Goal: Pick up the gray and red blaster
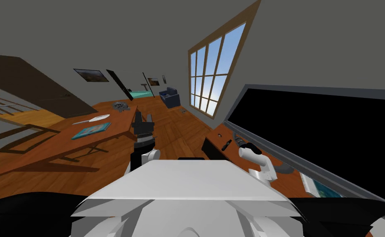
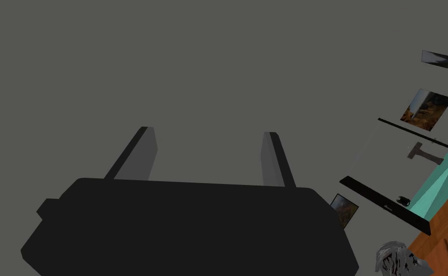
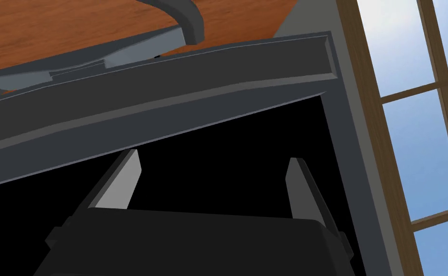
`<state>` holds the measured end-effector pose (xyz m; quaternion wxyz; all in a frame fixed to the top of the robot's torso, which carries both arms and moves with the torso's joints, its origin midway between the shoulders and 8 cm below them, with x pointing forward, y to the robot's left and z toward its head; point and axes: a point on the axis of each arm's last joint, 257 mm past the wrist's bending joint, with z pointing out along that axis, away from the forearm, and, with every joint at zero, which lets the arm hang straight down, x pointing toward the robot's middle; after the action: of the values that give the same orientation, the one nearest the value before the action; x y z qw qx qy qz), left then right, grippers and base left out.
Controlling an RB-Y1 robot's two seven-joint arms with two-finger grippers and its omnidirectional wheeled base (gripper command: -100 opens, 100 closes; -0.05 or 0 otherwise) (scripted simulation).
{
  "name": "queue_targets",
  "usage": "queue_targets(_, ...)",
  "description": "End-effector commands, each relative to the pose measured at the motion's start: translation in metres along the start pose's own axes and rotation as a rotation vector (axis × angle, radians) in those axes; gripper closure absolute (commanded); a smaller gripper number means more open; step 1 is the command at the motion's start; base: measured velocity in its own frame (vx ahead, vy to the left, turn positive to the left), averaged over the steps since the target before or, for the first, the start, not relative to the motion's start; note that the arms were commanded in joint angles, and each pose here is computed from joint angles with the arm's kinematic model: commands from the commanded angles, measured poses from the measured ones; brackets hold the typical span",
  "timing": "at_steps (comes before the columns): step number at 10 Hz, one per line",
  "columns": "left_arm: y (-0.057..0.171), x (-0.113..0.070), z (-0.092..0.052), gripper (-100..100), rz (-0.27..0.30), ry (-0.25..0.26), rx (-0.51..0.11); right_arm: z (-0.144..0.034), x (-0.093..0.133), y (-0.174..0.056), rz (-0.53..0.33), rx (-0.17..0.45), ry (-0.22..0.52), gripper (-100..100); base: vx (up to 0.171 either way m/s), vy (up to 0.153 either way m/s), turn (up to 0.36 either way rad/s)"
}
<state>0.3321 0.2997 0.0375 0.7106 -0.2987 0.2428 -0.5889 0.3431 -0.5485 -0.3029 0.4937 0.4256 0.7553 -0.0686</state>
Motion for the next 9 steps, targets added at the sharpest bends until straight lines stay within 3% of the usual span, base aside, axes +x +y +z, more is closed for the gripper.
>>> queue_targets(1,0.000,0.000,0.000,0,0.000,0.000,0.000,0.005,0.019,-0.025,-0.008,0.067,0.059,-100,0.025,-0.010,0.223)
queue_targets(4,0.000,0.000,0.000,0,0.000,0.000,0.000,0.009,0.043,-0.065,-0.010,0.161,0.142,-100,0.038,-0.018,0.196)
queue_targets(5,0.000,0.000,0.000,0,0.000,0.000,0.000,0.008,0.046,-0.067,-0.010,0.170,0.156,-100,0.021,-0.020,0.098)
queue_targets(6,0.000,0.000,0.000,0,0.000,0.000,0.000,0.007,0.060,-0.087,-0.007,0.217,0.203,-100,0.021,-0.018,0.199)
queue_targets(7,0.000,0.000,0.000,0,0.000,0.000,0.000,0.007,0.060,-0.087,-0.007,0.217,0.203,-100,0.019,-0.019,0.101)
queue_targets(9,0.000,0.000,0.000,0,0.000,0.000,0.000,0.003,0.086,-0.121,0.004,0.298,0.289,-100,0.028,-0.028,0.239)
